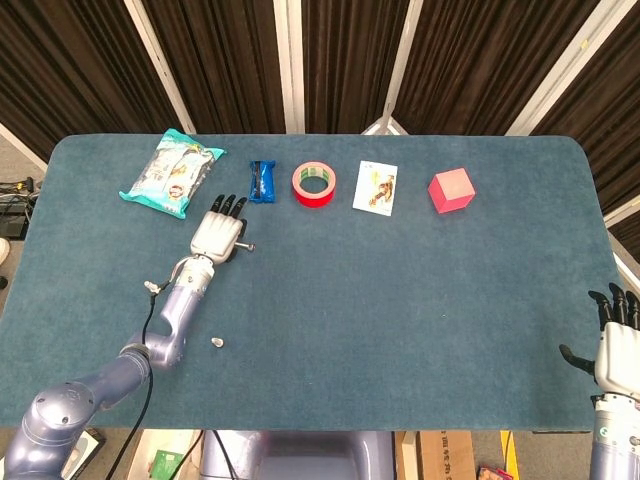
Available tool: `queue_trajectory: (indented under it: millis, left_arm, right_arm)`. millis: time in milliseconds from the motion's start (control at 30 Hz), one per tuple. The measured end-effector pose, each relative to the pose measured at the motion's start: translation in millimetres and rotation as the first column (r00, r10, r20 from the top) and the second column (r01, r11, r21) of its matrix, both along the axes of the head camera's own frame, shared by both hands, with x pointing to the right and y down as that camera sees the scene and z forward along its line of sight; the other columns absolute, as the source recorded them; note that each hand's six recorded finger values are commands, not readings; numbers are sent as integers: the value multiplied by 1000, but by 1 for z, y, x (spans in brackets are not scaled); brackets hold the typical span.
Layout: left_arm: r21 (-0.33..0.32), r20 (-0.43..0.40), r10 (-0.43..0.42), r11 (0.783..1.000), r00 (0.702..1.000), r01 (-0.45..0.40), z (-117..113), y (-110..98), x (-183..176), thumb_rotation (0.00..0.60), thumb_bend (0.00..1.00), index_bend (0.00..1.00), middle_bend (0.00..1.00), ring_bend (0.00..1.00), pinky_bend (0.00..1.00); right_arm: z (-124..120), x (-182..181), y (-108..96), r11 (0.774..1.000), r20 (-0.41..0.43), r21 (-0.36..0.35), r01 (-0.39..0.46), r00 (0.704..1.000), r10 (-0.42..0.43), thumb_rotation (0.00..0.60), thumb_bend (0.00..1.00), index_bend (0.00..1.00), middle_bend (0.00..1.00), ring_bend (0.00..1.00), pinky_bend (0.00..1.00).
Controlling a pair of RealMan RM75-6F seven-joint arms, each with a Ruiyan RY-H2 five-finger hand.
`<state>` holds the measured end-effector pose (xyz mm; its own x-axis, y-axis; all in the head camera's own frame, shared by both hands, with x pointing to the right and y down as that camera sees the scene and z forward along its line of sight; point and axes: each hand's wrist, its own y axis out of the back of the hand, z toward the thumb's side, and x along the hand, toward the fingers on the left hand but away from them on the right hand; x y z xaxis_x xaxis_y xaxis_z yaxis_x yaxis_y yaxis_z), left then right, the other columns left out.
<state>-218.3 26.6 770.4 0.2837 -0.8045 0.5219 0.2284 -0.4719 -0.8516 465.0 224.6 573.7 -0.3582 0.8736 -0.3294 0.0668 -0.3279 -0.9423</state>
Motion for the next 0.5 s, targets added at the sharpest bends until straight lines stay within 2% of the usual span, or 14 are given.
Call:
queue_trajectory:
  millis: [500]
  left_arm:
    - [17,27,41,999,999,-41,4,5,2,600,461,540,50,0,0]
  right_arm:
    - [-2,1,0,1000,9,9,-7,1000,7,600,102,226,94,51,0]
